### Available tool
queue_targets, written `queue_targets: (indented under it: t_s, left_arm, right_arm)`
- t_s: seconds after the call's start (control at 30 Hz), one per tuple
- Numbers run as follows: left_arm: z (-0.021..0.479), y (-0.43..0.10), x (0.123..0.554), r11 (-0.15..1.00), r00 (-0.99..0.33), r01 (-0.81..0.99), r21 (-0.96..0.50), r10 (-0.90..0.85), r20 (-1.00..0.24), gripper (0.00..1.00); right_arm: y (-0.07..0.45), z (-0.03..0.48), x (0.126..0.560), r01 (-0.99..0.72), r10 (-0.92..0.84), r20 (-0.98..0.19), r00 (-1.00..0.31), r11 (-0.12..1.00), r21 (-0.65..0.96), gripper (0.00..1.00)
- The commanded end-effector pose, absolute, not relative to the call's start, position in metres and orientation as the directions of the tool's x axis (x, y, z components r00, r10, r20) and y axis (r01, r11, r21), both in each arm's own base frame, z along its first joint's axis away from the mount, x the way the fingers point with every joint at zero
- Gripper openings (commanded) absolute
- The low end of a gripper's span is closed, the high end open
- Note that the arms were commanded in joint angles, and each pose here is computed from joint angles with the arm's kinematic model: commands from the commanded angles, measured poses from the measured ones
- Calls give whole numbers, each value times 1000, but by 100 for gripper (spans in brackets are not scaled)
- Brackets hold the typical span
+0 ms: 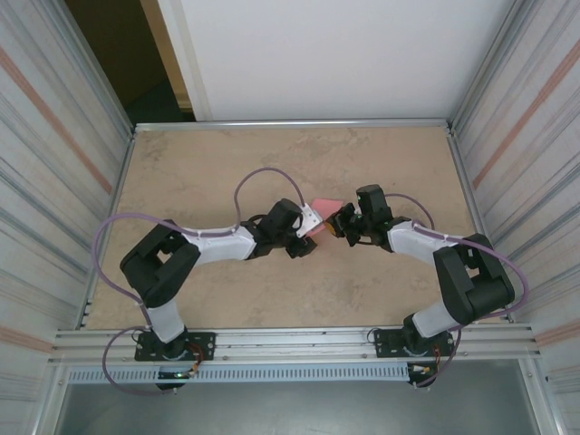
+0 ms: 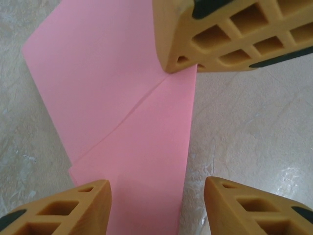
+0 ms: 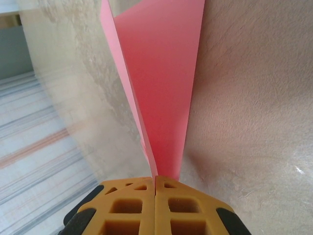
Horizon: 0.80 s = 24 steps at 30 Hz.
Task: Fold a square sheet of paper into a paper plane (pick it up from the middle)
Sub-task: Fold the wing for the fifth time at the center of the table.
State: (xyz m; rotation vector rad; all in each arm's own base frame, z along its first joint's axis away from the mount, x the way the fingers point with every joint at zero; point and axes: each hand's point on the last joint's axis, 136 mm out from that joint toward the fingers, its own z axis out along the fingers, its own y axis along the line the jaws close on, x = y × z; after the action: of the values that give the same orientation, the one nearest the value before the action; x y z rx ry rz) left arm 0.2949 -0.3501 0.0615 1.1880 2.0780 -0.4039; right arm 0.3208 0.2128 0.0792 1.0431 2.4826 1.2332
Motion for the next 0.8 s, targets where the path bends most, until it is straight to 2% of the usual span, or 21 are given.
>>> queue_targets:
  t_s: [0.0,0.4,0.7,0.77]
  left_arm:
    - [71,-363,302,508,-279,854,109,626,-729,53]
    - [57,-361,304,512,-292,851,113,642,-709,43]
    - [51,-358,303,513,-321,856,64,625,-711,29]
    - [49,-357,301,511,-328,858,54,624,-710,27]
  right_arm:
    - [215,90,325,497,648,144,-748,403,769,5]
    - [220,82,324,515,638,169,-751,406,755,6]
    - [217,81,325,530,645,177,-743,405,745,28]
    - [215,81,325,534,650,178,-739,404,743,37]
